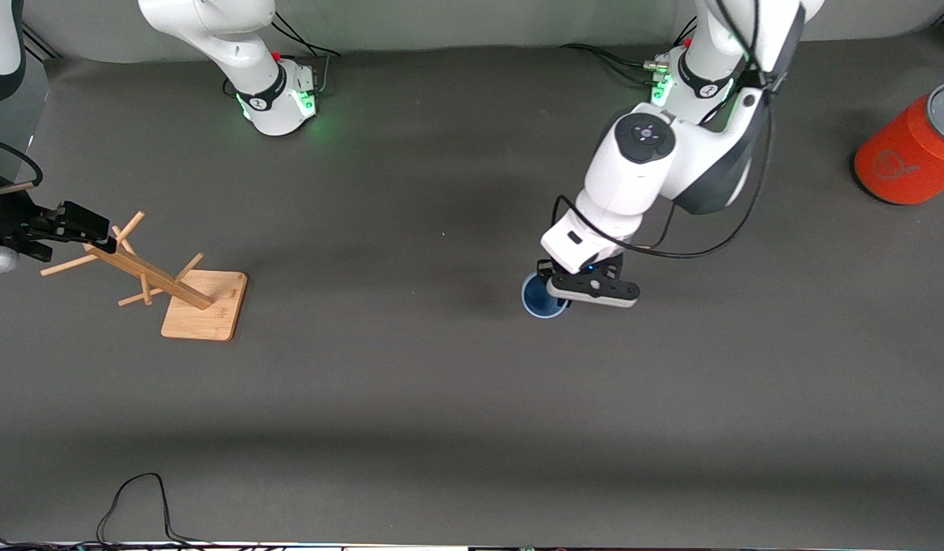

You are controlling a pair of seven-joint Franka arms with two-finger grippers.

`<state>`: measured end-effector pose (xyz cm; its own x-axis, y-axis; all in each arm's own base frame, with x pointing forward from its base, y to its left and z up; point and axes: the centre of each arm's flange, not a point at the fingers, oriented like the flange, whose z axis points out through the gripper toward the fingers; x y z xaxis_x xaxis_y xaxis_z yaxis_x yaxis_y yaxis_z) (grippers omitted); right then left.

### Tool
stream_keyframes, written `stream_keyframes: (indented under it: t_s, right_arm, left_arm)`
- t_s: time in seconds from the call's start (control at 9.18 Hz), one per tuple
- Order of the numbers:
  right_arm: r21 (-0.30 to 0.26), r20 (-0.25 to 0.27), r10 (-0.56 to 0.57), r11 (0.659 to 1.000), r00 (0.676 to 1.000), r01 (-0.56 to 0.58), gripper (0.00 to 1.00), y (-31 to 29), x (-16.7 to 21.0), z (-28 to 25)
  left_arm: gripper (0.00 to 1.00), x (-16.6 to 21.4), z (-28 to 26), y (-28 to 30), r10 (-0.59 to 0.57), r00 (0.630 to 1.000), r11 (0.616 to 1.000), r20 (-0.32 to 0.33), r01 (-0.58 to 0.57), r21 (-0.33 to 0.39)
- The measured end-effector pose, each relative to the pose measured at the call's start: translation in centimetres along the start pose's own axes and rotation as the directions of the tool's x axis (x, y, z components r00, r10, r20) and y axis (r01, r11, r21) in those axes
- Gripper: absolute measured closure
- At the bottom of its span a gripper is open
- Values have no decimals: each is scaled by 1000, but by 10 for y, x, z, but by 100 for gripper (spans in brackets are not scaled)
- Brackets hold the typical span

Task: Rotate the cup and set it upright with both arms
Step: 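Rotate the cup upright with the left gripper and set it down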

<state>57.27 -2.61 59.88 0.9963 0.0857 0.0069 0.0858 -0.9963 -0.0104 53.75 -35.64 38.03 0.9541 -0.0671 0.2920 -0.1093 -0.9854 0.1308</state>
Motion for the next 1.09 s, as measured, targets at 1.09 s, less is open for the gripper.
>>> stream_keyframes:
  t_s: [1.09]
  right_arm:
    - [1, 10, 0, 1000, 1000, 0, 0, 0, 0, 2]
  left_arm:
    - [92, -107, 114, 57, 6, 996, 993, -93, 6, 121]
